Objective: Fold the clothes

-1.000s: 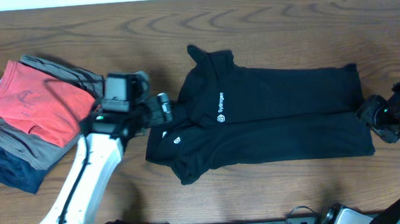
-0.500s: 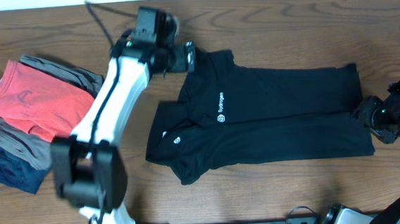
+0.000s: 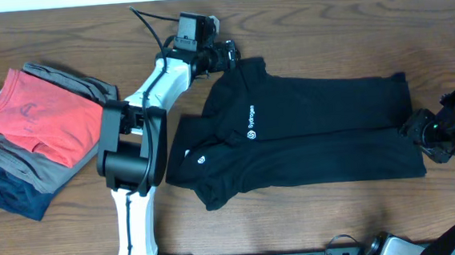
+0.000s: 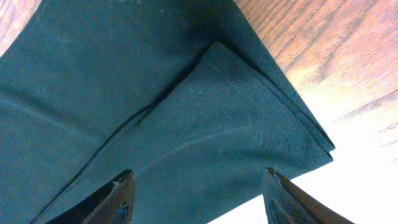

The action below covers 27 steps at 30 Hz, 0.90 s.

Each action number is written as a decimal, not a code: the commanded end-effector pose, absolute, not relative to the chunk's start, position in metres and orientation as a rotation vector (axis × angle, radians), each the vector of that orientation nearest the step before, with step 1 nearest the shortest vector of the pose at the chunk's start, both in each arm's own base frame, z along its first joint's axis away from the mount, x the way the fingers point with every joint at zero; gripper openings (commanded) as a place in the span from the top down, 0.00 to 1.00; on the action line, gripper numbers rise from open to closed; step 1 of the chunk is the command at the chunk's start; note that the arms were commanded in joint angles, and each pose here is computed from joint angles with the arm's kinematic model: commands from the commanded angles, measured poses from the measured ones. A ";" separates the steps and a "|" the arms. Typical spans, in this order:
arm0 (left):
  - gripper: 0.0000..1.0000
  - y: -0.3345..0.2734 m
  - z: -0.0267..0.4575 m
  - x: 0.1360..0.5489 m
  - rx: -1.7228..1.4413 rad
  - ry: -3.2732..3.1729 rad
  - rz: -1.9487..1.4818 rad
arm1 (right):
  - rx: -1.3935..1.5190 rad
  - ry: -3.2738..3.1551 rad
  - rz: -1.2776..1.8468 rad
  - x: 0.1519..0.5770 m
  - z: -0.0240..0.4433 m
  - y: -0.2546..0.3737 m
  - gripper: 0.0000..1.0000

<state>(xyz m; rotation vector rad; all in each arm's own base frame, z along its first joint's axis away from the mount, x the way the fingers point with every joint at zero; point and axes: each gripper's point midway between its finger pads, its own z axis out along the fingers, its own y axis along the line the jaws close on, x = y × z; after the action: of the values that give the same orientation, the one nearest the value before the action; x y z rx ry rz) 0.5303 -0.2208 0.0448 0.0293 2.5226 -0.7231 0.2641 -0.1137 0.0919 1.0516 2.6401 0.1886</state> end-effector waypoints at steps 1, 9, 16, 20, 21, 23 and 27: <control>0.26 -0.226 0.033 0.534 -0.044 2.536 -0.766 | 1.013 2.644 0.196 0.267 0.093 -0.111 0.38; 0.81 -0.231 0.044 0.533 -0.038 2.522 -0.827 | 0.978 2.592 0.223 0.281 0.098 -0.113 0.54; 0.85 -0.233 0.100 0.530 0.013 2.443 -0.959 | 0.887 2.490 0.241 0.313 0.107 -0.119 0.49; 0.85 -0.240 0.119 0.516 0.046 2.448 -1.029 | 0.749 2.467 0.226 0.346 0.098 -0.118 0.39; 0.85 -0.242 0.121 0.512 0.057 2.455 -1.047 | 0.702 2.461 0.219 0.355 0.094 -0.117 0.36; 0.85 -0.243 0.119 0.504 0.056 2.488 -1.074 | 0.607 2.440 0.202 0.378 0.084 -0.117 0.29; 0.85 -0.239 0.105 0.488 0.062 2.575 -1.050 | 0.637 2.342 0.147 0.415 0.063 -0.136 0.26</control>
<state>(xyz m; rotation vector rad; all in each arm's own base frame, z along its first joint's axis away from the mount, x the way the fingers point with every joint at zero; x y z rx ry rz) 0.4940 -0.2363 0.0991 0.0149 2.5705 -1.0220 0.4060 -0.1291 0.0833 0.6063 2.3388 0.1820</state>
